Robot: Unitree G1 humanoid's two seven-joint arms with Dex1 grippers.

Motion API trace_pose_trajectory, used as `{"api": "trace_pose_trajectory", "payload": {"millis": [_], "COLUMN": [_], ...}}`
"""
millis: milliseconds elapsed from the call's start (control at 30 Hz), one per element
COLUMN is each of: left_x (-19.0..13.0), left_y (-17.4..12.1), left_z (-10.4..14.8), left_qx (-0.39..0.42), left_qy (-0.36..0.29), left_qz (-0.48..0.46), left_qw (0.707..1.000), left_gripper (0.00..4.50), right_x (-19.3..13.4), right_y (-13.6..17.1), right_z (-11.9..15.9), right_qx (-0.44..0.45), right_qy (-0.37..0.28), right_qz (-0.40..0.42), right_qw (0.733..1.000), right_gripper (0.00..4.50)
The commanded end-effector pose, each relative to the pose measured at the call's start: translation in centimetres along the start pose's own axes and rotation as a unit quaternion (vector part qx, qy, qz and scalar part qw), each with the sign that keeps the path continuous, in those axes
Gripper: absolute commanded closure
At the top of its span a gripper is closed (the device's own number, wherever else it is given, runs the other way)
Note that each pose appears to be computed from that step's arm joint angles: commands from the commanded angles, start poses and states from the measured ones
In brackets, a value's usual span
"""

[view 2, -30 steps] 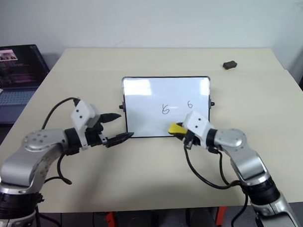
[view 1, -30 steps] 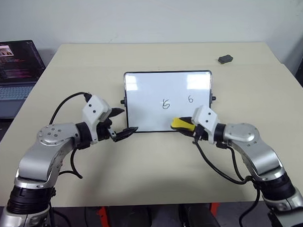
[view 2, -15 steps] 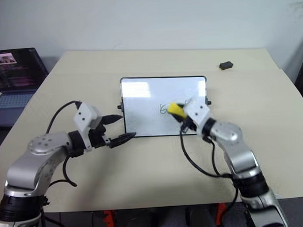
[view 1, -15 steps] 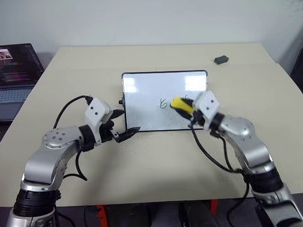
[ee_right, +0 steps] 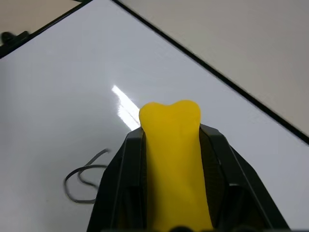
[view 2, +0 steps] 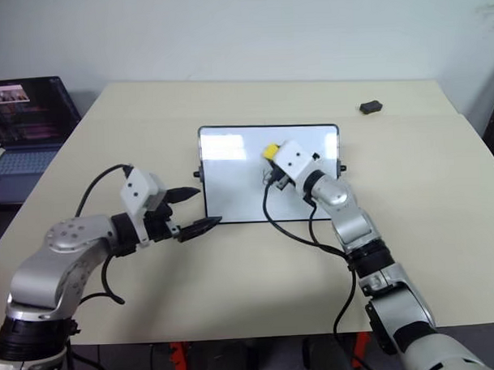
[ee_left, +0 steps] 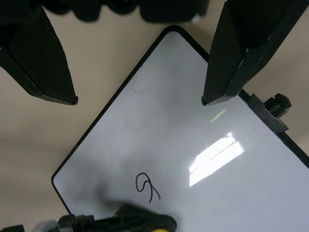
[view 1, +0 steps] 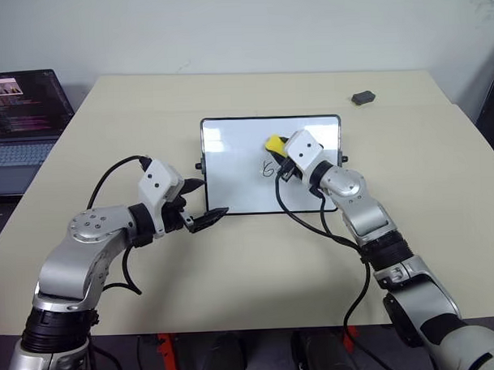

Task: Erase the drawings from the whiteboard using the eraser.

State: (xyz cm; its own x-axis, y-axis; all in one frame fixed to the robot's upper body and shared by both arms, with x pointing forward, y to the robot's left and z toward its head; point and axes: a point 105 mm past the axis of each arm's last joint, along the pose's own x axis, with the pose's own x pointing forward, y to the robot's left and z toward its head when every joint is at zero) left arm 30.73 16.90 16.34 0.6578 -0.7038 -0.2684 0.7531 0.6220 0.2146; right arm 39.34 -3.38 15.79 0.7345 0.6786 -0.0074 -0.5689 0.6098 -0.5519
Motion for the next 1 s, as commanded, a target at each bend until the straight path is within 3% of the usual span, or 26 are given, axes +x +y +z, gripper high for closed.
{"api": "trace_pose_trajectory", "payload": {"millis": [33, 167, 267, 333, 467, 533, 700, 1000], "left_x": [-0.7, -0.8, -1.0, -1.1, -1.4, -1.4, -1.3, -1.3], "left_y": [0.3, 0.4, 0.5, 0.6, 1.3, 1.1, 0.7, 0.5], "left_z": [1.2, 1.1, 1.0, 0.7, 0.5, 0.3, 0.4, 0.3], "left_qx": [0.021, 0.021, 0.016, 0.013, 0.007, 0.007, 0.004, 0.001], "left_qy": [-0.013, -0.011, -0.01, -0.007, -0.003, -0.001, -0.003, -0.003], "left_qz": [0.01, 0.015, 0.02, 0.023, 0.04, 0.037, 0.032, 0.03], "left_qw": [1.0, 1.0, 1.0, 1.0, 0.999, 0.999, 0.999, 1.0], "left_gripper": [0.0, 0.0, 0.0, 0.0, 0.0, 0.0, 0.0, 0.0], "right_x": [-1.0, -1.9, -1.8, -1.3, -0.9, -1.0, -0.5, -1.4], "right_y": [3.4, 5.5, 5.1, 4.0, -0.5, -2.6, -3.4, 1.8], "right_z": [-4.0, -5.3, -4.6, -3.3, 2.7, 3.3, 1.6, -4.3], "right_qx": [0.008, -0.004, -0.008, -0.014, -0.017, -0.021, -0.026, -0.013], "right_qy": [0.064, 0.084, 0.071, 0.046, -0.085, -0.1, -0.067, 0.037], "right_qz": [0.067, 0.117, 0.111, 0.09, 0.003, -0.042, -0.062, 0.035], "right_qw": [0.996, 0.99, 0.991, 0.995, 0.996, 0.994, 0.995, 0.999], "right_gripper": [3.38, 3.38, 3.38, 3.38, 3.38, 3.38, 3.38, 3.38]}}
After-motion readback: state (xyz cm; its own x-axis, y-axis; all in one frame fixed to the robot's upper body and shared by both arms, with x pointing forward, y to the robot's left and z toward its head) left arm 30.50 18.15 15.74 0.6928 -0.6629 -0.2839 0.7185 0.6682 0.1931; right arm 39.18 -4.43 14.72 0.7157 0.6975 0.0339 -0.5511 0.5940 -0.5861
